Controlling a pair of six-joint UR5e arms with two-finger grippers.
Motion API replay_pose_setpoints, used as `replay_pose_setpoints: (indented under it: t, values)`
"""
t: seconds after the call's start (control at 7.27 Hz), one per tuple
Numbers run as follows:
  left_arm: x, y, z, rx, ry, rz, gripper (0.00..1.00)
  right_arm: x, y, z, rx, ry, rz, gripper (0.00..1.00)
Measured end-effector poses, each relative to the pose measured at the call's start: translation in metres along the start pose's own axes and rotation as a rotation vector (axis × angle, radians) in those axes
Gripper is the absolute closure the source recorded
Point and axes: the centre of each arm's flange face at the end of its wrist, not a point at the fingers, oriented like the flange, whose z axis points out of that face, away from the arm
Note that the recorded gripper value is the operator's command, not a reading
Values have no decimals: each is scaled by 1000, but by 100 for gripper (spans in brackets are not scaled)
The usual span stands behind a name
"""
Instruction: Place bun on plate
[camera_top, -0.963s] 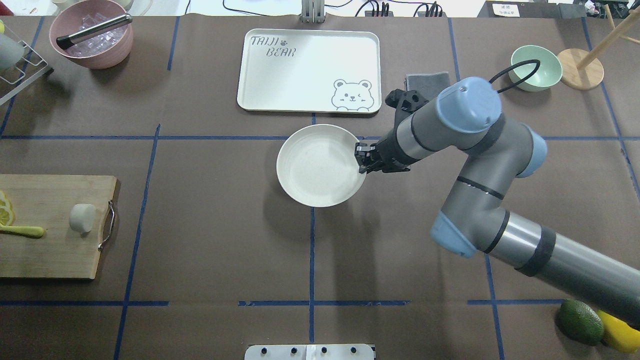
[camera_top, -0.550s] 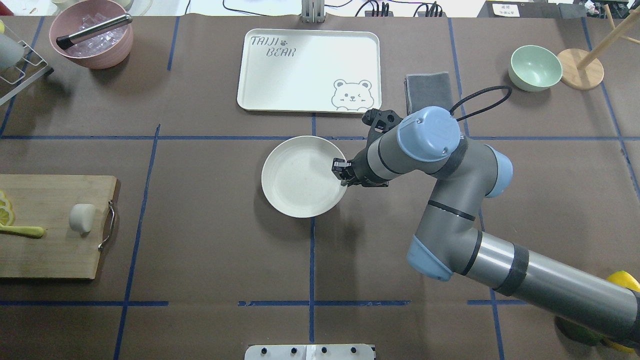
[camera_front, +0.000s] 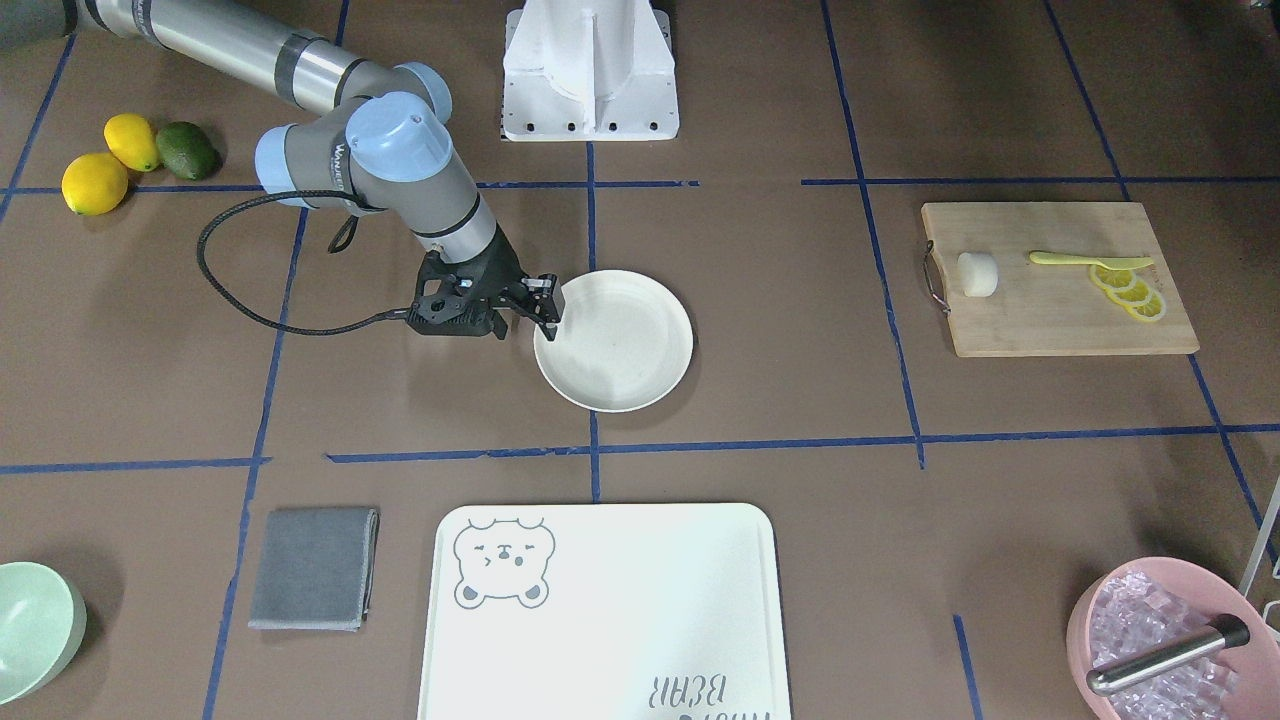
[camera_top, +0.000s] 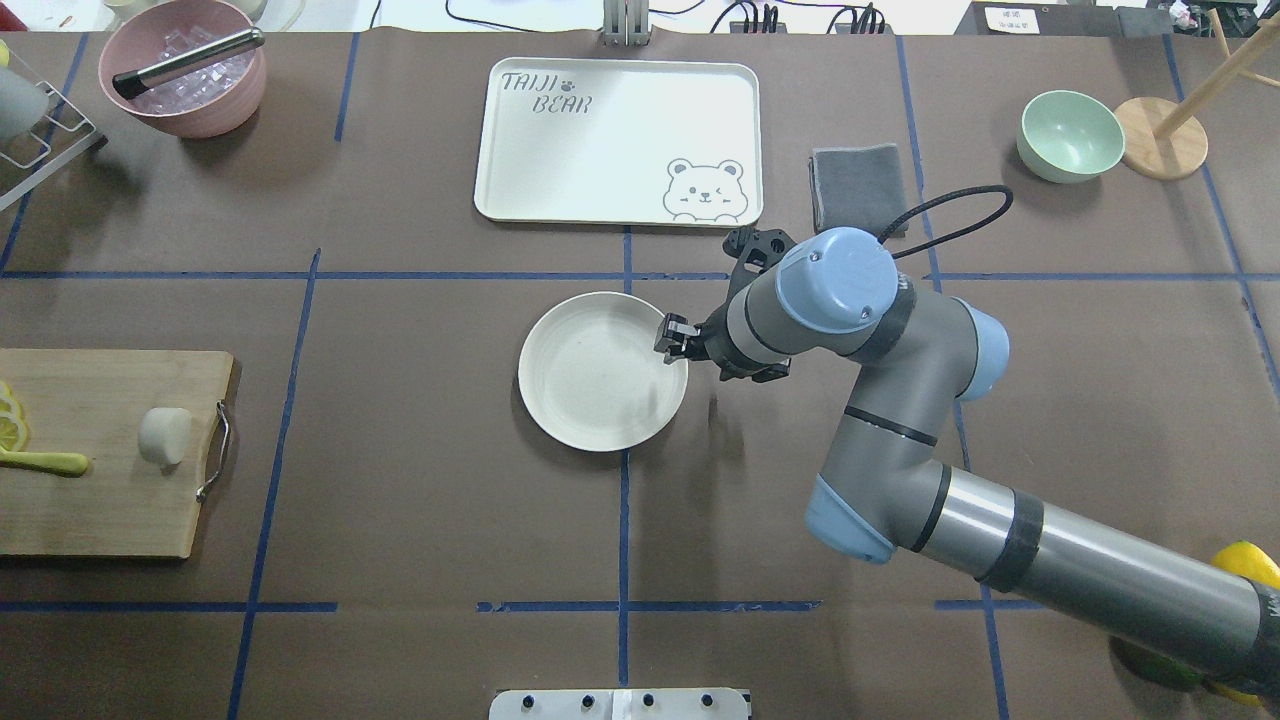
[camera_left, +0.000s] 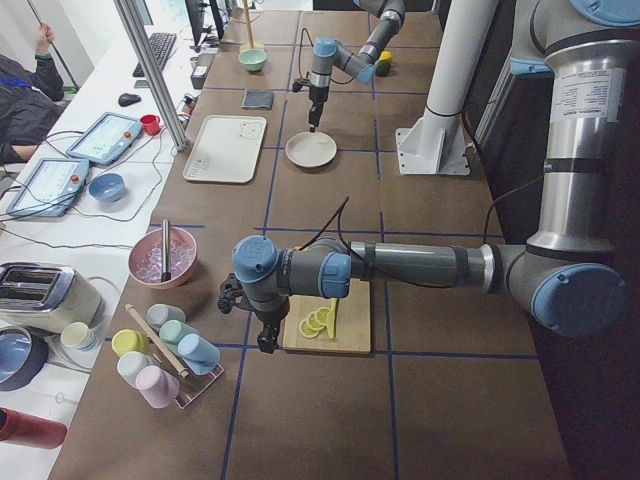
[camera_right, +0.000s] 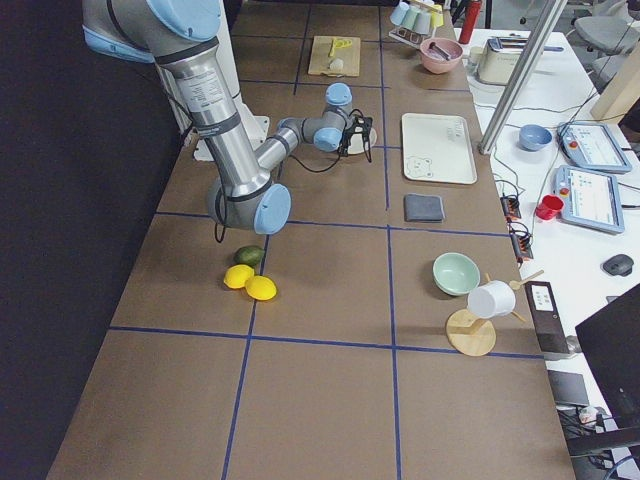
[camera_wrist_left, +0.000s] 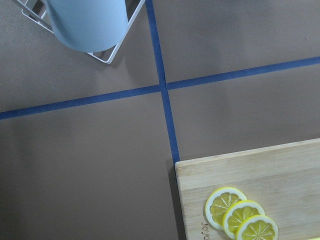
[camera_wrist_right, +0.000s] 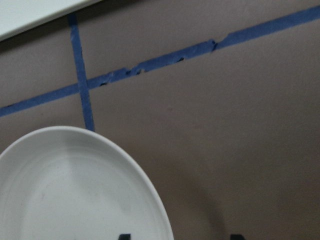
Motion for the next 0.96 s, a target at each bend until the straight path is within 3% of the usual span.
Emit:
replay_pose_setpoints:
  t: [0.14, 0.41, 0.55, 0.96]
  values:
    - [2, -1, -1, 2, -1, 4, 0, 13, -31, -14, -12, 51, -14, 0]
    - [4, -2, -2, 2, -1, 11, 0, 61, -116, -63, -65, 178, -156, 0]
    - [7, -3, 1, -4, 0, 17, 0, 97, -158, -94, -90, 210, -219, 0]
    - [15, -6, 8, -16, 2, 29, 0, 247, -236, -189, -107, 208, -374, 0]
